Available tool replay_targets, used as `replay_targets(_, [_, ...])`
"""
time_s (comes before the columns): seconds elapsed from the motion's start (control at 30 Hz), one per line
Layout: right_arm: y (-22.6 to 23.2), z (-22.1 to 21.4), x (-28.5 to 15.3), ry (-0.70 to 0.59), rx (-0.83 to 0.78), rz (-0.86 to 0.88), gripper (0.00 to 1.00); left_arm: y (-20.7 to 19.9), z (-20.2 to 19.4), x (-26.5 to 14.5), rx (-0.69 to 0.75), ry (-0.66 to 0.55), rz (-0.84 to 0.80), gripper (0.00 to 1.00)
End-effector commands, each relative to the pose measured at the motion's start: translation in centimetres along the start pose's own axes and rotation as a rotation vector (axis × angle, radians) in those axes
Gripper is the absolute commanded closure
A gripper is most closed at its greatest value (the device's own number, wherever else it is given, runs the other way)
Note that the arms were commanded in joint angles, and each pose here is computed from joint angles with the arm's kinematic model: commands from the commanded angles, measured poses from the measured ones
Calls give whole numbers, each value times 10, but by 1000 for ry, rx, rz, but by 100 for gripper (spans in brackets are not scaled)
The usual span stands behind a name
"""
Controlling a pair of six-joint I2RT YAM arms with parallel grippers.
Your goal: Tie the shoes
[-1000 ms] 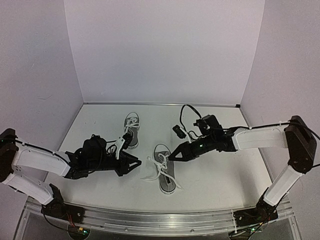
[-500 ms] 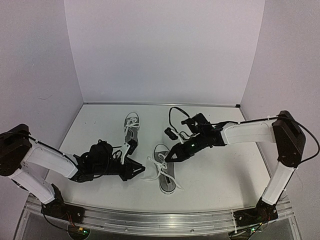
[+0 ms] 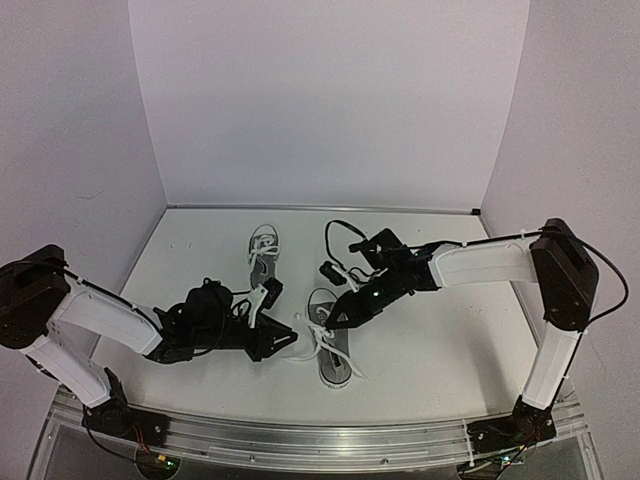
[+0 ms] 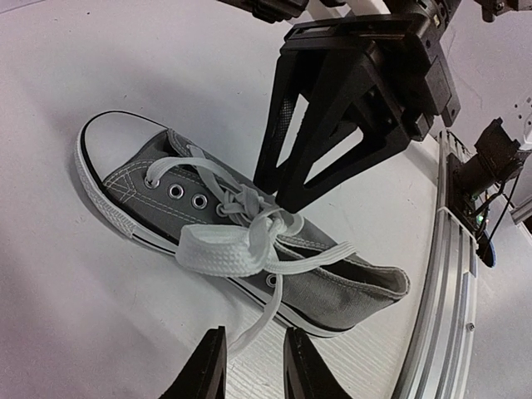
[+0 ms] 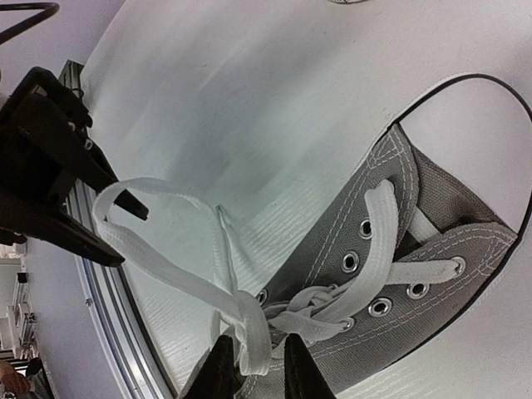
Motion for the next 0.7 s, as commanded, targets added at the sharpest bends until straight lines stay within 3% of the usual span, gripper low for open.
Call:
replay_targets(0.0, [1,8,2,0,-34,-23,81,-8,18,4,25,-50,-24,75])
replay_targets(0.53, [2,6,8,28,-51,-49,82,-11,18,6,74,-22,-9,76])
replay_targets(0.67, [3,5,7,29,-53,-56,90,-15,19,5,124,-24,-11,76])
Point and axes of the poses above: each gripper's point midway between its finger pads, its own x axis out along the fingers, its own y axis along the line the jaws close on, z = x × y, the point moved 5 cm from there along -x, back along the fingers, and after that the axes turned 2 degrees about x, right-handed, at the moved point
